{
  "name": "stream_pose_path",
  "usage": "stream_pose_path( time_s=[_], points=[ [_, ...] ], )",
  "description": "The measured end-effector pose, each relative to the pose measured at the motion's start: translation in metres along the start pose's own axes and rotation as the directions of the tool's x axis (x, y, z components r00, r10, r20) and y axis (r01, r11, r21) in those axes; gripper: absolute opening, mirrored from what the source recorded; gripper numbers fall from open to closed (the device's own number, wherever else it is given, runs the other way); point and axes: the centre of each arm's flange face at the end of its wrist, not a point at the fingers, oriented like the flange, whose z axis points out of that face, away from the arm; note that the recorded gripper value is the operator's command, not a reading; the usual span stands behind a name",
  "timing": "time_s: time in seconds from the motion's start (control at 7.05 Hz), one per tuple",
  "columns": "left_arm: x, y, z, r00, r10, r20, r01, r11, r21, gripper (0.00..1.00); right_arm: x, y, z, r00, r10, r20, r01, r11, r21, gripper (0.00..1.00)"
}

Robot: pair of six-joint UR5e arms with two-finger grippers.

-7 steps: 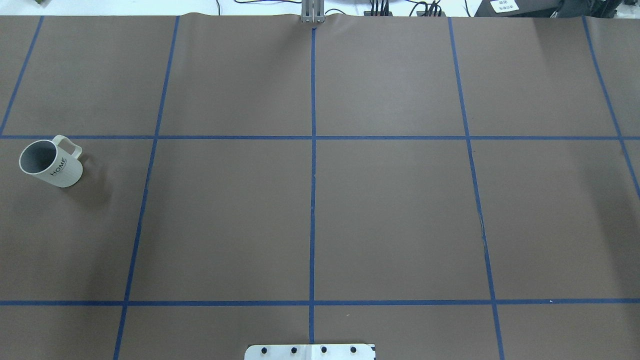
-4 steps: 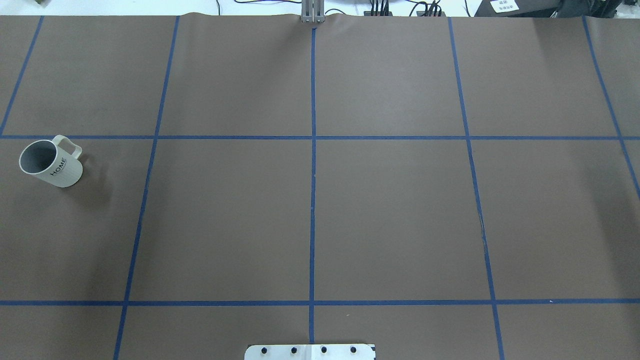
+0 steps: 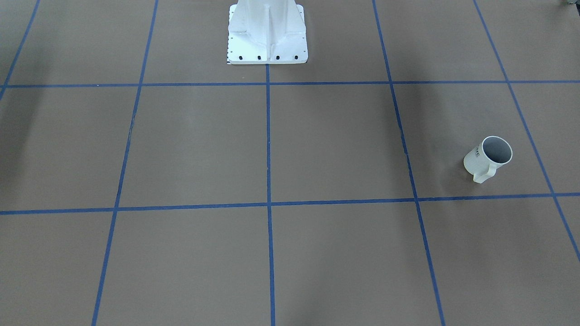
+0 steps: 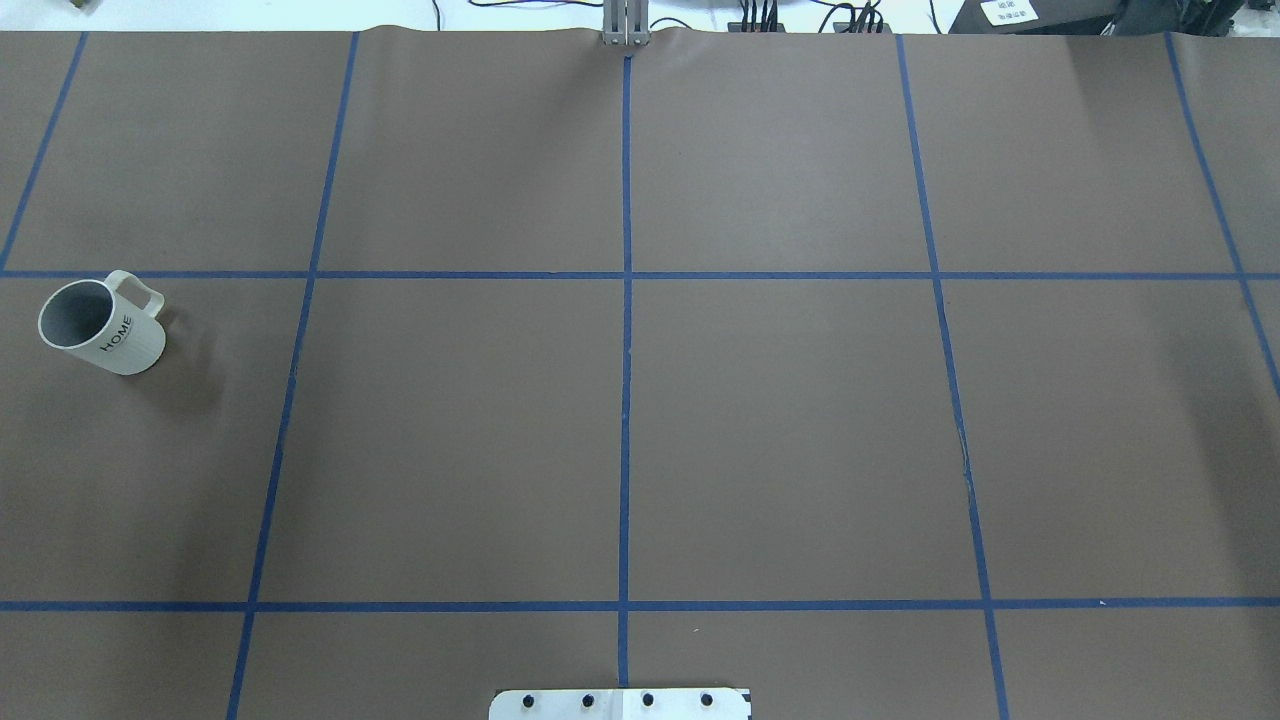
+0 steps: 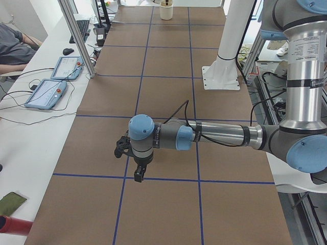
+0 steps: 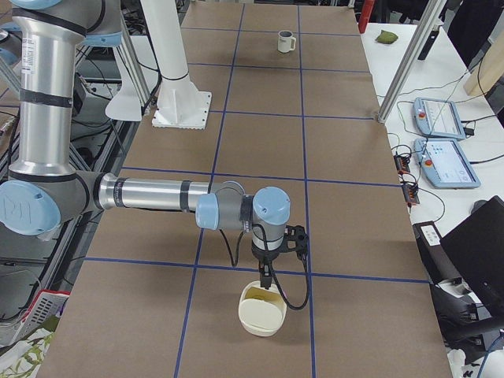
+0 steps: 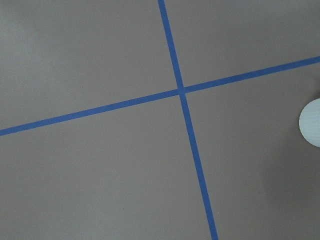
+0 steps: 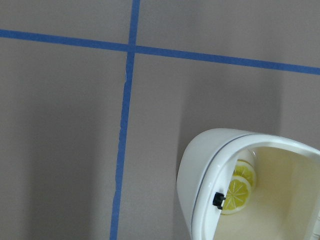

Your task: Left arm hands cup to right arm to dump lemon

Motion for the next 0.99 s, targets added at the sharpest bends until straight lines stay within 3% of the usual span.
stream_pose_path(
  time_s=[0.99],
  points=[
    [0.0, 0.0038, 0.0021, 1.0, -0.002, -0.002, 0.001, 1.0, -0.004, 1.0, -0.0032, -0.0009, 0.002, 1.0, -0.007, 0.001, 0.007, 1.0, -0.005, 1.0]
  ],
)
